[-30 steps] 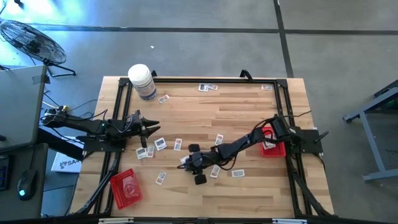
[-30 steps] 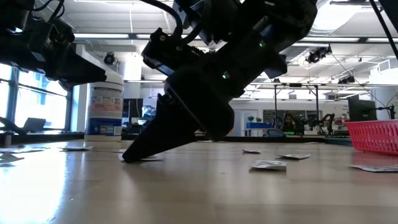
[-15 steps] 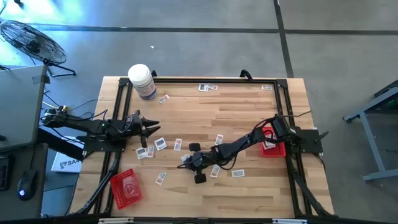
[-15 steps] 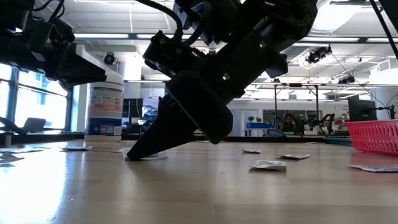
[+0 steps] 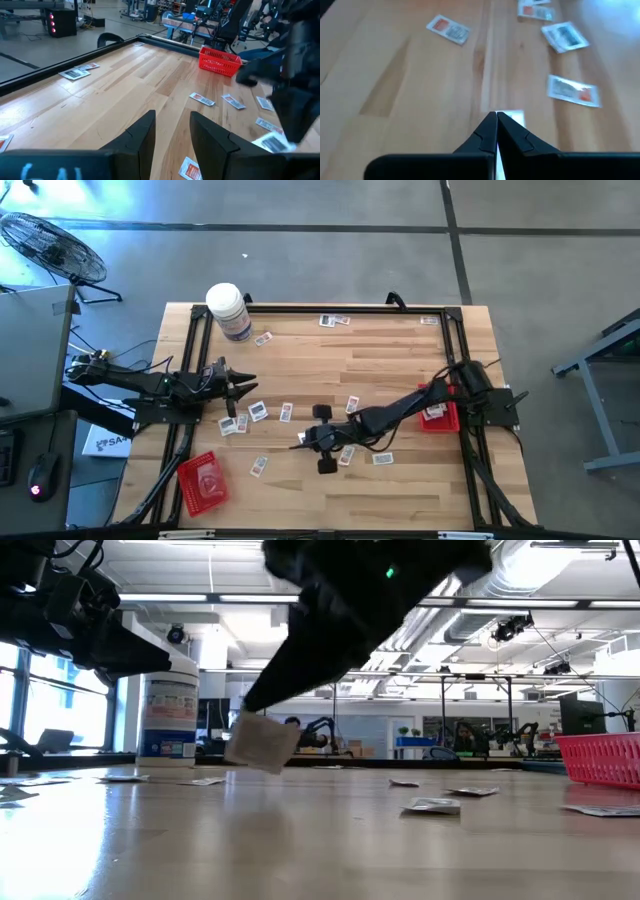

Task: Pick & Place First Aid Supplies
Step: Put the towelette pack into the right red bin

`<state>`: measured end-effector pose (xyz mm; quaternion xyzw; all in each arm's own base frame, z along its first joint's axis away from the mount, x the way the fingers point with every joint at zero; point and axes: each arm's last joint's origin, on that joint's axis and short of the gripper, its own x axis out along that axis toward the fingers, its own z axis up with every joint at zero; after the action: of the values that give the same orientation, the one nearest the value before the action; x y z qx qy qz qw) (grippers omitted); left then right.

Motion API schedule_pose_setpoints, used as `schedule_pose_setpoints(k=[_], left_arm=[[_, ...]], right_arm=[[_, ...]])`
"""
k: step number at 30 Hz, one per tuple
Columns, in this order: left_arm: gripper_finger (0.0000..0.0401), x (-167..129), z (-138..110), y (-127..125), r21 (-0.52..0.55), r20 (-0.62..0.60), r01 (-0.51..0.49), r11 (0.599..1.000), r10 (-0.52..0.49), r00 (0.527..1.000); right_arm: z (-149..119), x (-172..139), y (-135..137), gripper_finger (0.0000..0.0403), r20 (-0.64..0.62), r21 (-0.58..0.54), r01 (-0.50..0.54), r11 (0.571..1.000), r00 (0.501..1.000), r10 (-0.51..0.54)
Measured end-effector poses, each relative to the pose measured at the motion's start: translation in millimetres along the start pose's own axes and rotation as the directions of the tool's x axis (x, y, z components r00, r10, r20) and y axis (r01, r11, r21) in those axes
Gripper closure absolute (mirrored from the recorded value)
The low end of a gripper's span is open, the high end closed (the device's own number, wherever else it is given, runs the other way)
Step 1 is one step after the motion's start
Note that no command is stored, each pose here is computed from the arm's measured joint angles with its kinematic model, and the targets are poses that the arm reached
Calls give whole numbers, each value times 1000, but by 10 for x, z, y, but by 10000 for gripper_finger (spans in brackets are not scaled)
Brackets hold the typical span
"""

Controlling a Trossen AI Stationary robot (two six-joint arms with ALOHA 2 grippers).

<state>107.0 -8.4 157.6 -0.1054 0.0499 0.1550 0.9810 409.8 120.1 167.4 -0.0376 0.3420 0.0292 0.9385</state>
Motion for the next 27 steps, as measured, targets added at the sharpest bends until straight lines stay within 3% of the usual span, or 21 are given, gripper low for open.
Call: schedule_pose_setpoints(k=[8,15,27], left_arm=[[282,0,0,0,0,0,0,1000,0,1000],[282,0,1,0,0,0,0,1000,0,1000],[282,0,1,0,0,0,0,1000,0,1000]], right_arm=[[121,-414,56,402,-40,28,86,996,996,-85],[60,-746,84,402,-170,69,190,979,970,-176],[-216,-1082,111,403,-444,102,357,929,852,-279]])
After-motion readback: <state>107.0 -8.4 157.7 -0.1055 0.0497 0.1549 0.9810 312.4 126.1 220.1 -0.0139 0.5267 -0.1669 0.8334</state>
